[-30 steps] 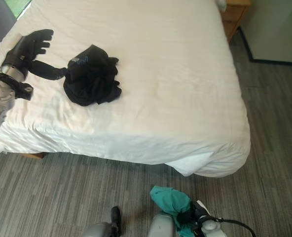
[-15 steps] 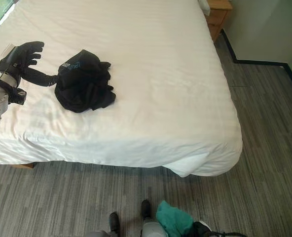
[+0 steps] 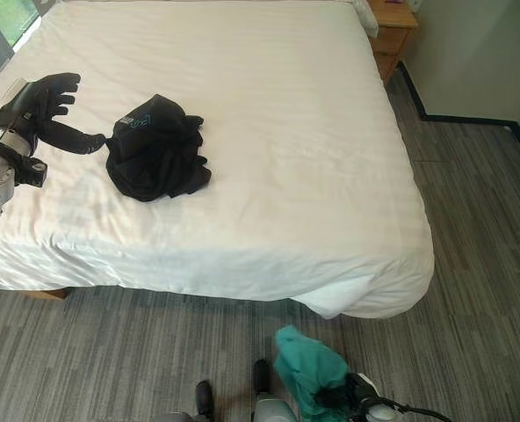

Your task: Pick up bed clothes into laundry basket.

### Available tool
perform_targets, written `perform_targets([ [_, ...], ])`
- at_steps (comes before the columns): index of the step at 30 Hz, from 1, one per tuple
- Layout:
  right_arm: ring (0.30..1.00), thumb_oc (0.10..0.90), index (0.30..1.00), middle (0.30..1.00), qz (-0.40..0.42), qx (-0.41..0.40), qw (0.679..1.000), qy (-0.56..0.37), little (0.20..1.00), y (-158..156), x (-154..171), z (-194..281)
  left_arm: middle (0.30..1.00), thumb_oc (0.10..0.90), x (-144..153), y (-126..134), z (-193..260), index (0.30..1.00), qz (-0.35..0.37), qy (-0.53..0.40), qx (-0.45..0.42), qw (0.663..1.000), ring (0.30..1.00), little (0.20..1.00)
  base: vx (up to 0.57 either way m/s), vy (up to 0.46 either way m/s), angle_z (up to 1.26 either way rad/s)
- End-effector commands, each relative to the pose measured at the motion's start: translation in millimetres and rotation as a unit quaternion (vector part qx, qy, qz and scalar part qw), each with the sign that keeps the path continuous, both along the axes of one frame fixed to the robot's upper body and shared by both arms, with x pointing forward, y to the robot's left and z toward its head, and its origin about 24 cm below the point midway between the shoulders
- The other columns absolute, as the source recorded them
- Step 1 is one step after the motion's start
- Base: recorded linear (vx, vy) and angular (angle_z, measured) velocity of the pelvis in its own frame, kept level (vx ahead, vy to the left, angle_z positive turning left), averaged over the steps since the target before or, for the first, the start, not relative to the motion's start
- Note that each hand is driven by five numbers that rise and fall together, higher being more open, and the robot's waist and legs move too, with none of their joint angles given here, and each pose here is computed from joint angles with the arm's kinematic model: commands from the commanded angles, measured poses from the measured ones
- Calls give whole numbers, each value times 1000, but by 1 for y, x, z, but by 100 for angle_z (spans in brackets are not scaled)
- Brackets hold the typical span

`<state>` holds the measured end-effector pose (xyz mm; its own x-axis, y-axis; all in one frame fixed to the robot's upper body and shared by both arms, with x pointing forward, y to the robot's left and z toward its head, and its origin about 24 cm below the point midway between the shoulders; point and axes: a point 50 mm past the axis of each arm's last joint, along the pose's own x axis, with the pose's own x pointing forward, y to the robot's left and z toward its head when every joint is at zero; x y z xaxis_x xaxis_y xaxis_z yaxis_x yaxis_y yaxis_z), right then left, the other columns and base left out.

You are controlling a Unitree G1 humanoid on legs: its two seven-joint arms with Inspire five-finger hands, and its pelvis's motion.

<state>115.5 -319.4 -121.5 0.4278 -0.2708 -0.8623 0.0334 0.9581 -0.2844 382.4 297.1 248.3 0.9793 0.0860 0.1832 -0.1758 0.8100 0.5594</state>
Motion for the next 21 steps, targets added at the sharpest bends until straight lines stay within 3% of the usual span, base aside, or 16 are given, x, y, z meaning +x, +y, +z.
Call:
perform_targets([
  [1, 300, 400, 300, 300, -1, -54, 998, 25, 300, -37, -21, 15, 900, 800, -8, 3, 76, 900, 4, -140, -36, 989, 900, 900, 56, 55, 0],
  [16, 300, 400, 300, 300, 132, 11, 991, 30, 300, 24, -5, -8, 900, 800, -13, -6, 146, 900, 56, -199, 6, 978, 900, 900, 45, 70, -13],
  [20, 300, 400, 300, 300, 127, 18, 992, 11, 300, 27, 5, -6, 900, 800, -29, -3, 180, 900, 99, -229, 70, 966, 900, 900, 37, 8, -18],
  [21, 300, 400, 300, 300, 125, 16, 992, 4, 300, 27, 9, -4, 900, 800, -35, 1, 189, 900, 124, -225, 125, 958, 900, 900, 25, 4, -22],
])
